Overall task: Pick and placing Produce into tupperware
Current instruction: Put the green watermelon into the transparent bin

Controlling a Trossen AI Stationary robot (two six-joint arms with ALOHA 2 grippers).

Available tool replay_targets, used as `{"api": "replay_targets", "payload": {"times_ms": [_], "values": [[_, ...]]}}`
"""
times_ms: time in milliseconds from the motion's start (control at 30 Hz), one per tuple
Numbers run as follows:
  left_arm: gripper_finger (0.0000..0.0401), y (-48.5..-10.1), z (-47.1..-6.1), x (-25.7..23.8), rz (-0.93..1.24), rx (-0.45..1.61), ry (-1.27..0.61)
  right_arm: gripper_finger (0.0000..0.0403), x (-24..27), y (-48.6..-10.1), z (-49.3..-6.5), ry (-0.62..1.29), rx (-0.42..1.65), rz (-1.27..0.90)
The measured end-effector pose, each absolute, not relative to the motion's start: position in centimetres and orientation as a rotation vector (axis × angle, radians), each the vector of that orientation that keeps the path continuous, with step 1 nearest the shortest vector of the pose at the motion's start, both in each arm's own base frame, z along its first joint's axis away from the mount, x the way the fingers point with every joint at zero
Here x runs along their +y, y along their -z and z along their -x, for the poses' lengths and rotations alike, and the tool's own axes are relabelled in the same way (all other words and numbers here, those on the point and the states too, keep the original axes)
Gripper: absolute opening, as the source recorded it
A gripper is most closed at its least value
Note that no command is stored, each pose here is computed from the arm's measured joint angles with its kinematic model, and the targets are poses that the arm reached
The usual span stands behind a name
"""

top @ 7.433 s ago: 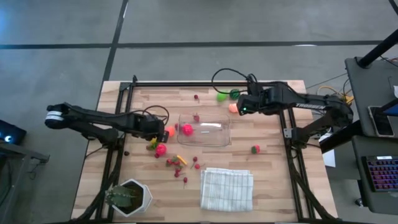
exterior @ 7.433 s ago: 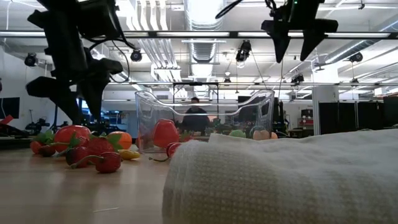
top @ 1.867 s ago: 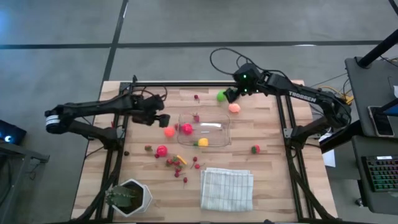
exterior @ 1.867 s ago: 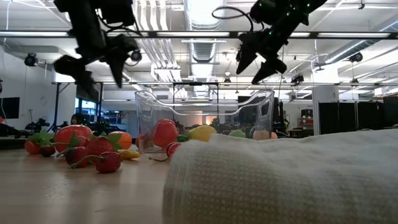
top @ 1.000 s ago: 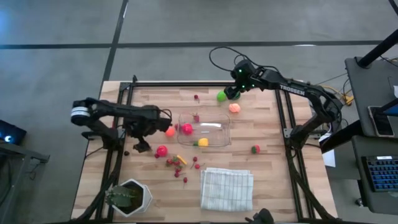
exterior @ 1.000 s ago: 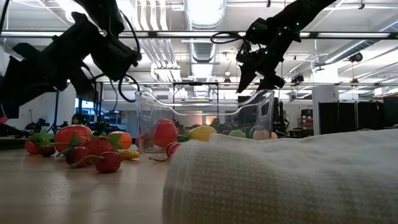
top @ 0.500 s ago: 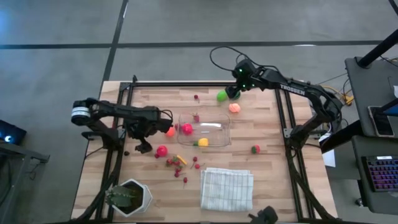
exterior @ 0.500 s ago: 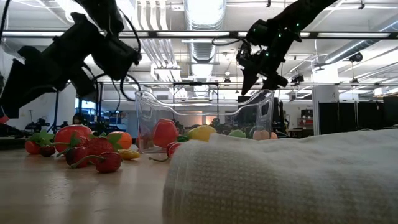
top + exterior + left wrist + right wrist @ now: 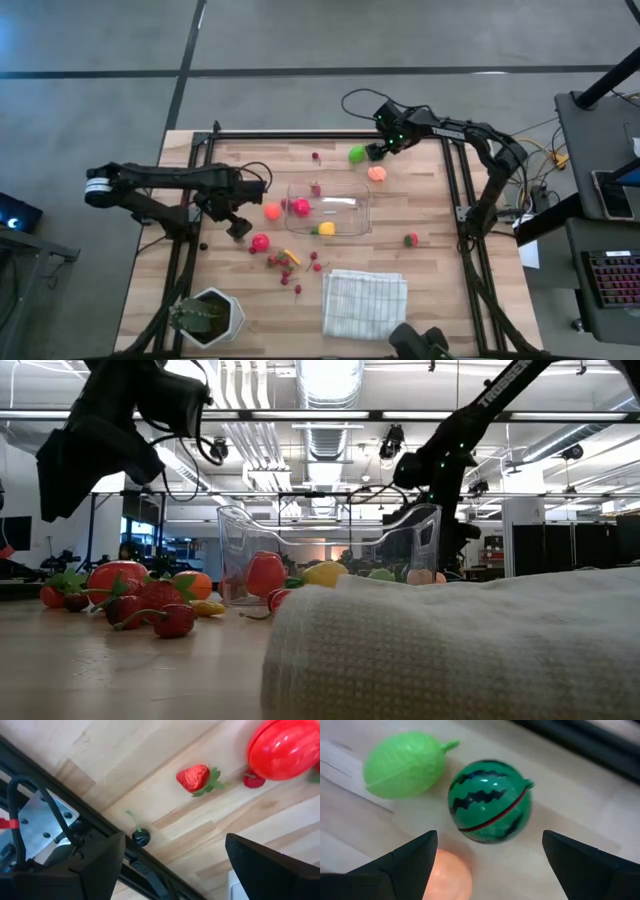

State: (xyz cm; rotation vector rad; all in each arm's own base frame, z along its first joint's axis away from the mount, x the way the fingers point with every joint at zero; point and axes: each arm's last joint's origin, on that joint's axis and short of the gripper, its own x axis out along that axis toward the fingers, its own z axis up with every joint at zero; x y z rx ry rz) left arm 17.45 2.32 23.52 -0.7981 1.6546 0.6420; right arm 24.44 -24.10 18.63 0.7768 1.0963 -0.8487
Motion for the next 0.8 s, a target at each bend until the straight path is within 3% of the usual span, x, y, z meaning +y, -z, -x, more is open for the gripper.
{"api": "replay_targets", "payload": {"times_ms": [333,800], "values": [[0.0329,-23.9,-17.1,2.4,0.770,1.613,-0.688,0.0352,-25.3,-16.5,-25.4,0.899,1.095,-0.748],[0.0329,-23.8,-17.1,2.5,0.713,1.610,-0.689,0.0352,-25.9,-16.8,-25.6,0.951,1.034,-0.701]]}}
